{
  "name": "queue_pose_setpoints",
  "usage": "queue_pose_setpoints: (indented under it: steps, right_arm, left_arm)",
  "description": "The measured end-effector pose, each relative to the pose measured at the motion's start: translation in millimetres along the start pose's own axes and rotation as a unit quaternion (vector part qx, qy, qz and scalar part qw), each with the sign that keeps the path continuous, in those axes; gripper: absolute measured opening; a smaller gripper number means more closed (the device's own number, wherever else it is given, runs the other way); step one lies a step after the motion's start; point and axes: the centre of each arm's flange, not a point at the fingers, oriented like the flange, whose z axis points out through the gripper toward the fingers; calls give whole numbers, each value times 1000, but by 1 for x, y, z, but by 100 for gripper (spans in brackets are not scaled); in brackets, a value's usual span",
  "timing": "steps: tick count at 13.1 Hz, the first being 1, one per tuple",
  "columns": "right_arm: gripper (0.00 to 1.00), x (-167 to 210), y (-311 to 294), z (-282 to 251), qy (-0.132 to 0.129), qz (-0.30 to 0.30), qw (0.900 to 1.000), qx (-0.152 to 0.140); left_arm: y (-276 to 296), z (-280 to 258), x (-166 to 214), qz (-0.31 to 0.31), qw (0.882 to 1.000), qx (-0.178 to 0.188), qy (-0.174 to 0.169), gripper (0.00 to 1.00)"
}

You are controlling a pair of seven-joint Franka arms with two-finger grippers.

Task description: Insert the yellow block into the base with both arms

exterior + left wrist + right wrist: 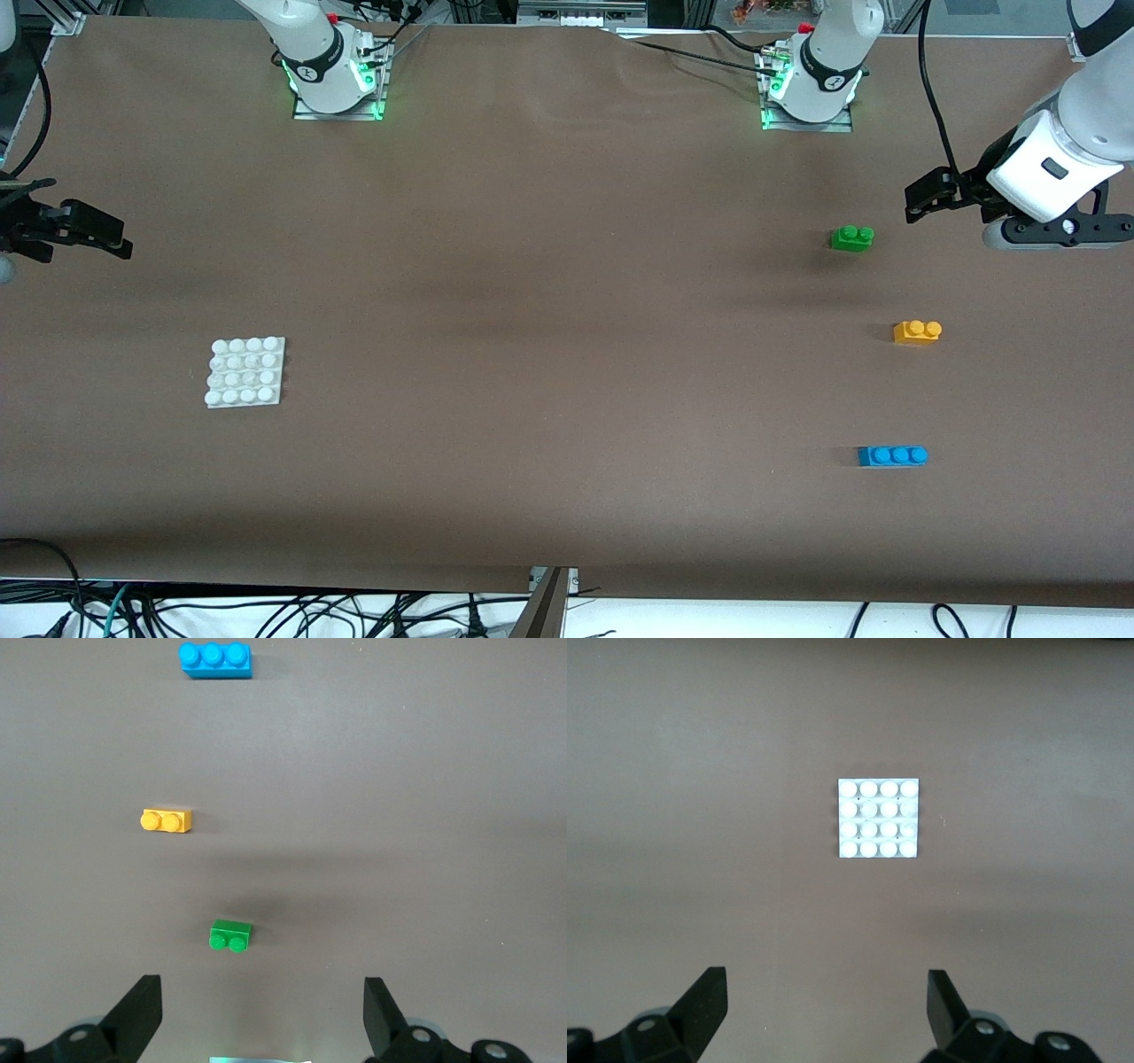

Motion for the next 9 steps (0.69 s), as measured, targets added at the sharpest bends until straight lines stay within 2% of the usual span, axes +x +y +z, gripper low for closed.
queue_pose_setpoints:
  steps: [9]
  right_arm:
    - [100, 1, 3, 4, -5, 3, 1000, -1]
  left_arm:
    - [0, 0, 0, 0, 1000, 0, 0, 100]
